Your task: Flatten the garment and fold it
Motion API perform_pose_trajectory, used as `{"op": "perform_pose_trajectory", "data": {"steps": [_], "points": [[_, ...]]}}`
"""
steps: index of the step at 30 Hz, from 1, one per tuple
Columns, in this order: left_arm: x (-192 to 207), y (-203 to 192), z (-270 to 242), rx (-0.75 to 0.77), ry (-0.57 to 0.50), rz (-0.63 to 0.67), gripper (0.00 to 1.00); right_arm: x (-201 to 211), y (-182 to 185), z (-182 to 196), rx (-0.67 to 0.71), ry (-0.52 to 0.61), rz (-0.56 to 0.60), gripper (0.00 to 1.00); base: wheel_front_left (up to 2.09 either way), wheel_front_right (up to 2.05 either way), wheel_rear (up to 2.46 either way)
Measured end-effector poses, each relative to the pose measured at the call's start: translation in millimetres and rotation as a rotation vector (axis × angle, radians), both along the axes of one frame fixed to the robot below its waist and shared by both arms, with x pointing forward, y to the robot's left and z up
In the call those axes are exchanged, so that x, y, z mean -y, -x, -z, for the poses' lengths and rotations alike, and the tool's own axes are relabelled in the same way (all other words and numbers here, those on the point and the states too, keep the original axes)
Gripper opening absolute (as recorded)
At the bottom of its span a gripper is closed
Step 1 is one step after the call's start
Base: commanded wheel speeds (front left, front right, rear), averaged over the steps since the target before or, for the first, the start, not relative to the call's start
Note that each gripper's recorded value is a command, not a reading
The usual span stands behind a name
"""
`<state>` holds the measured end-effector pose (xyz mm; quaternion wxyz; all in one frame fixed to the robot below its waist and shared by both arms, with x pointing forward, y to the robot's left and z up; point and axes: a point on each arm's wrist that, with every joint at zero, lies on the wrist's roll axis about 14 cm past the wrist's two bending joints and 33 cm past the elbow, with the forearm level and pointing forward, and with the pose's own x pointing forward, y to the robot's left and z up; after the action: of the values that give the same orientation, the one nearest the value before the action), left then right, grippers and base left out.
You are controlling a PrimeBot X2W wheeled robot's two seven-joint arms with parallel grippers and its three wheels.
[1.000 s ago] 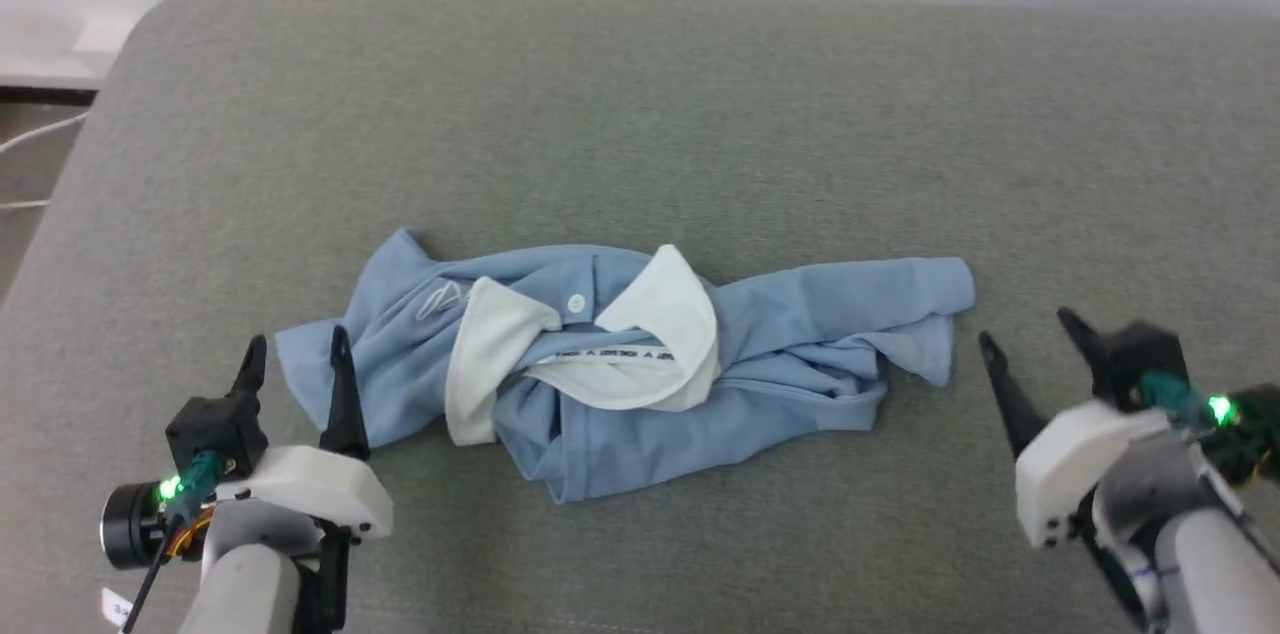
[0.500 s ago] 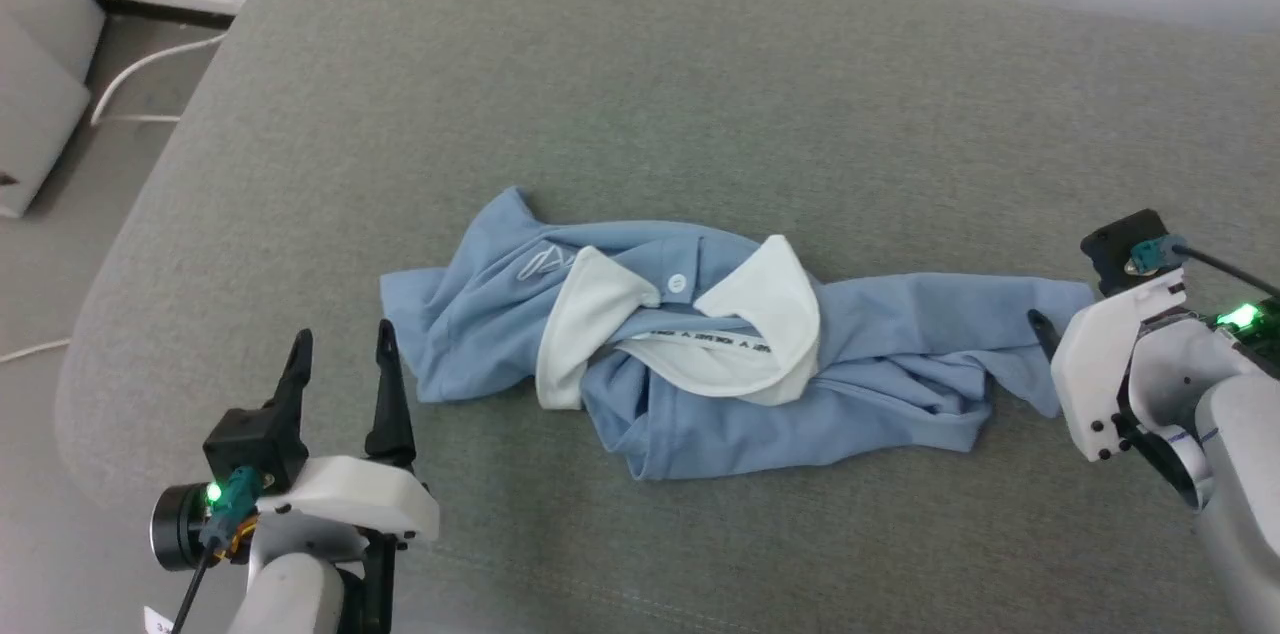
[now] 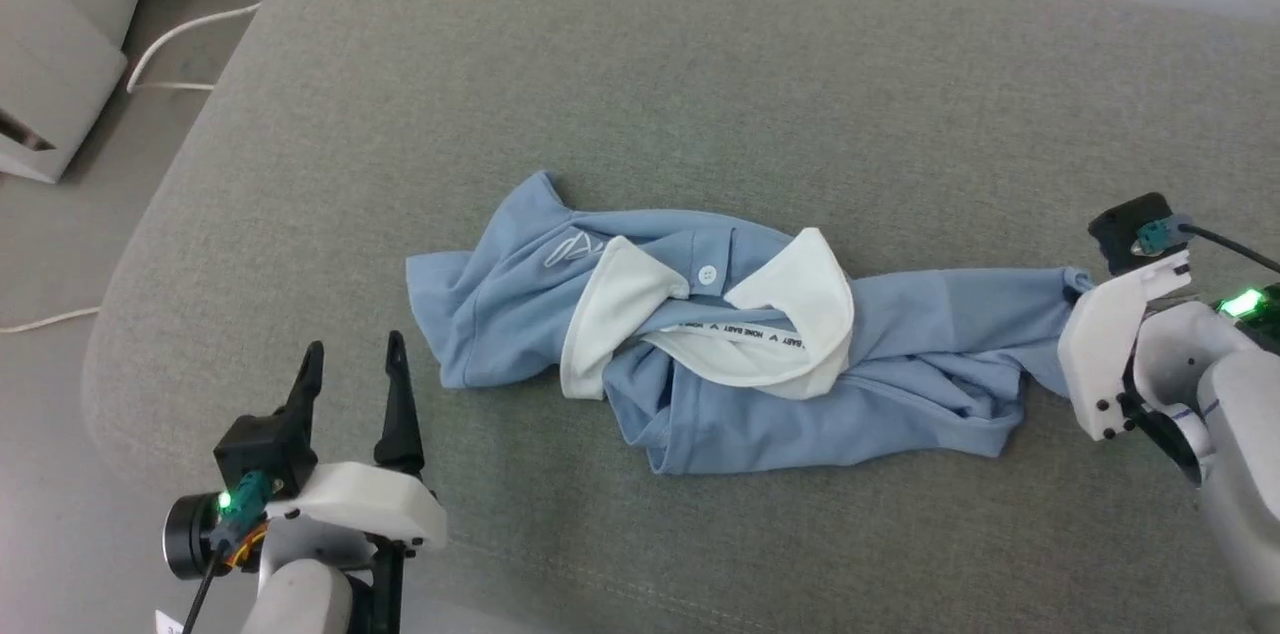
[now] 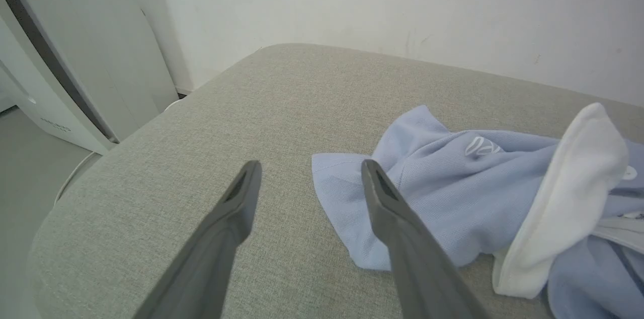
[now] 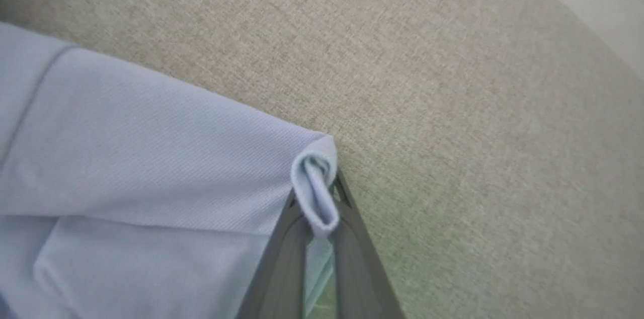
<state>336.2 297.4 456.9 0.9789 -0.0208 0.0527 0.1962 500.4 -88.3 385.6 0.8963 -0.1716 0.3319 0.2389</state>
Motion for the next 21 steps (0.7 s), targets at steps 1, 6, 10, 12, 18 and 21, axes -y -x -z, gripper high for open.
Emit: {"op": "perform_pose_trajectory", "data": {"steps": [1,6,10,12,18,21], "points": [[0.4,-0.4,-0.7,0.003,0.002,0.001,1.0,3.3,-3.6,-6.5,0.03,-0.006,0.005,0.0,0.0,0.0,0.0],[5.3,-5.3,-8.0,0.032,0.003,0.024,1.0,25.9,-38.1,-73.4,0.272,-0.057,0.057,0.0,0.0,0.0,0.0],[12.6,-10.5,-15.5,0.061,0.006,0.051,1.0,42.7,-51.9,-136.4,0.459,-0.099,0.09,0.0,0.0,0.0,0.0],[17.5,-13.3,-18.0,0.071,0.008,0.069,1.0,50.0,-50.3,-163.0,0.538,-0.107,0.095,0.0,0.0,0.0,0.0],[33.8,-18.8,-17.0,0.078,0.025,0.115,1.0,79.6,-12.4,-186.6,0.584,-0.119,0.143,0.0,0.0,0.0,0.0],[42.7,-20.7,-13.3,0.07,0.035,0.14,1.0,99.8,29.3,-152.8,0.46,-0.12,0.205,0.0,0.0,0.0,0.0]]}}
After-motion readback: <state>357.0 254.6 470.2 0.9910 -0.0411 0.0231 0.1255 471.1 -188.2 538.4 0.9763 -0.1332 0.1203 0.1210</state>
